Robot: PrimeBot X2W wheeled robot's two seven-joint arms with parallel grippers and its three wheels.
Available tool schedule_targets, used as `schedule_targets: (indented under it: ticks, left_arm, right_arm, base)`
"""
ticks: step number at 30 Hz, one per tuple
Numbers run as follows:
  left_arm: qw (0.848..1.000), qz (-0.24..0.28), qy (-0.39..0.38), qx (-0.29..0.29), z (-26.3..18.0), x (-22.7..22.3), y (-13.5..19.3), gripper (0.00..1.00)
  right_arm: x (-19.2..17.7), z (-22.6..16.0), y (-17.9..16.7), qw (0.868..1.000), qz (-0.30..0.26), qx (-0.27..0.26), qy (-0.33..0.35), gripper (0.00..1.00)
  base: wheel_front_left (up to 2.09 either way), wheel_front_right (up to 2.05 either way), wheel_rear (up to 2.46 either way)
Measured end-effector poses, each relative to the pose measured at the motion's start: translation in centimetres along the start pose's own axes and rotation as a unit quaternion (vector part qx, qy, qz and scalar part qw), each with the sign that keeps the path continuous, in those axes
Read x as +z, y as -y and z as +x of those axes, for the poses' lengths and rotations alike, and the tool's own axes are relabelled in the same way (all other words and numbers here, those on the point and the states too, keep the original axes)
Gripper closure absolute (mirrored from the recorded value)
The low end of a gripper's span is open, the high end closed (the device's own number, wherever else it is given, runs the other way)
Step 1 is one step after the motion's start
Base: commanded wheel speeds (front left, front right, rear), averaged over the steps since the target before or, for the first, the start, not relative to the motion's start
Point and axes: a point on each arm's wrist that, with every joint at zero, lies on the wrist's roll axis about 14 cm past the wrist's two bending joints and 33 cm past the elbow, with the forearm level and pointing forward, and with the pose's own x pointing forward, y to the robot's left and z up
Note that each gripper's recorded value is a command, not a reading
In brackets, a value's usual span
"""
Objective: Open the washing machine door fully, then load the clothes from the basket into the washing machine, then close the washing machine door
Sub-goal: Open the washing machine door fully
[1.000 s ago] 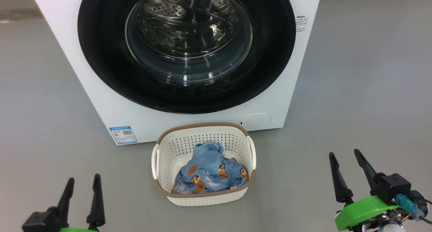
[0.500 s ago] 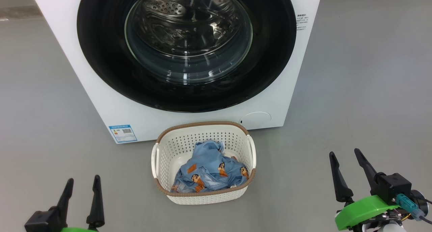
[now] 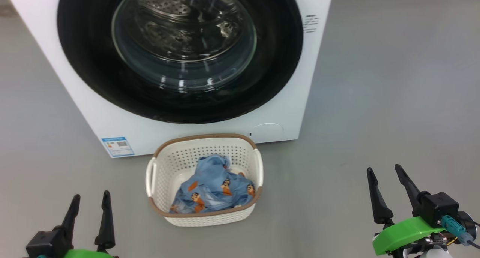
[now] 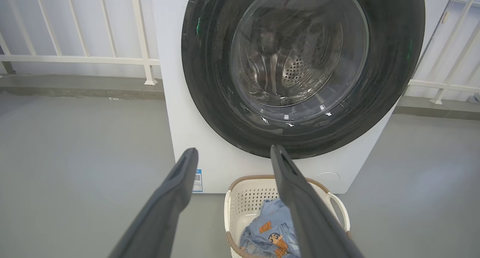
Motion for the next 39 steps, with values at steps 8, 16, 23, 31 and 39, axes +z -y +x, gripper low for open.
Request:
schedule_targets:
  ticks: [8, 16, 23, 31, 39]
  left_arm:
    - [1.0, 0.0, 0.01, 0.011, 0.1, 0.5, -0.4, 0.0]
    - [1.0, 0.003, 0.02, -0.001, 0.3, 1.2, 0.4, 0.0]
    - [1.0, 0.001, 0.022, -0.01, 0.2, 1.3, 0.9, 0.0]
    - [1.0, 0.001, 0.027, -0.016, 0.3, 1.6, 1.3, 0.0]
    - [0.999, 0.004, 0.025, -0.027, 0.3, 1.5, 1.9, 0.0]
  right_arm:
    - [0.1, 0.1, 0.3, 1.0, -0.001, -0.004, 0.003, 0.0]
    - [0.2, 0.3, 0.2, 1.0, -0.002, -0.002, 0.003, 0.0]
    - [0.3, 0.3, 0.1, 1.0, -0.001, -0.001, 0.005, 0.0]
    - [0.3, 0.3, 0.1, 1.0, 0.002, -0.002, 0.005, 0.0]
    - [-0.1, 0.4, 0.1, 1.0, 0.027, -0.004, 0.002, 0.0]
  base:
    - [1.14, 1.14, -2.27]
    - [0.57, 0.57, -1.14]
    - [0.06, 0.06, -0.12]
    - [0.0, 0.0, 0.0]
    - [0.0, 0.0, 0.0]
